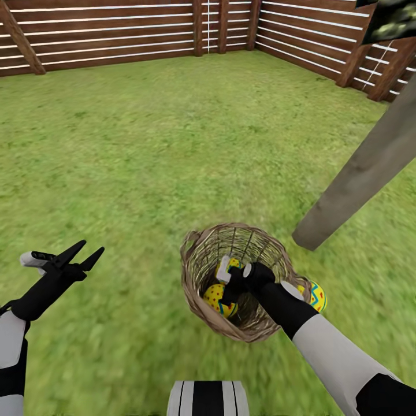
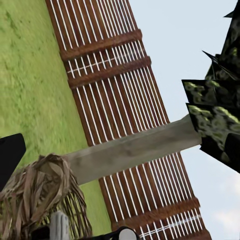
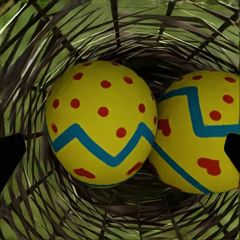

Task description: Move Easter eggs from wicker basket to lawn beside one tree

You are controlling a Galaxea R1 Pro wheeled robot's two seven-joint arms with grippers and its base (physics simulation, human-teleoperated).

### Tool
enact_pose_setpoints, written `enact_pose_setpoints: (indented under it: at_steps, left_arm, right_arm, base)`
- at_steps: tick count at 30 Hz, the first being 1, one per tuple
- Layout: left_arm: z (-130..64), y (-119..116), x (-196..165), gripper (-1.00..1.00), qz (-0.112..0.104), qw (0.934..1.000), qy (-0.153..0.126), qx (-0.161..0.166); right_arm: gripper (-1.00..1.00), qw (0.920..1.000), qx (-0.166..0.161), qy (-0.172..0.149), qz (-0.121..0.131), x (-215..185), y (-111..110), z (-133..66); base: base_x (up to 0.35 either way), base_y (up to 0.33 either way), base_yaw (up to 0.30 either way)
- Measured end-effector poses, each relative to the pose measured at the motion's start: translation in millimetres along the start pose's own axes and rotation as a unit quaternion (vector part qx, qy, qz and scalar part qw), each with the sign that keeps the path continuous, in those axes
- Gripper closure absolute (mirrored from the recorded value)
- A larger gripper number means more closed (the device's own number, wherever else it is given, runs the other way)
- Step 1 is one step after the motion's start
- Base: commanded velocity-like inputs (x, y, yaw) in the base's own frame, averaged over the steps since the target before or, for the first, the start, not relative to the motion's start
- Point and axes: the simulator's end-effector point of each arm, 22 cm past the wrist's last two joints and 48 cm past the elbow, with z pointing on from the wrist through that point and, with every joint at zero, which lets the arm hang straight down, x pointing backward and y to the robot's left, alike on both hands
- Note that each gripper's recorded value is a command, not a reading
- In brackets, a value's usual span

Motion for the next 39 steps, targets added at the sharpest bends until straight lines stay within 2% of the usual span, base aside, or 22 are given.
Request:
enact_pose_setpoints:
  at_steps: [4,7,25,33,39]
  left_arm:
    - [-1.3,9.4,2.5,-1.00,-0.005,1.0000,0.001,-0.006]
    - [-2.4,16.4,4.3,-1.00,-0.009,0.9999,0.002,-0.011]
    - [-10.4,57.9,16.0,-1.00,-0.029,0.9987,0.005,-0.041]
    - [-10.7,58.1,15.9,-1.00,-0.030,0.9987,0.005,-0.041]
    - [-11.5,62.5,17.4,-1.00,-0.032,0.9985,0.006,-0.044]
  right_arm:
    - [-1.00,0.9993,-0.007,-0.027,-0.026,-8.3,4.1,7.9]
    - [-1.00,0.9989,-0.011,-0.034,-0.031,-9.6,6.8,14.0]
    - [-1.00,0.9986,-0.048,-0.019,-0.008,15.2,28.4,52.3]
    - [-1.00,0.9997,-0.019,-0.013,-0.001,20.7,13.6,52.7]
    - [-1.00,0.9998,-0.013,-0.013,0.001,21.8,11.7,56.4]
  base:
    - [0.000,0.000,0.000]
    - [0.000,0.000,0.000]
    - [0.000,0.000,0.000]
    - [0.000,0.000,0.000]
    - [0.000,0.000,0.000]
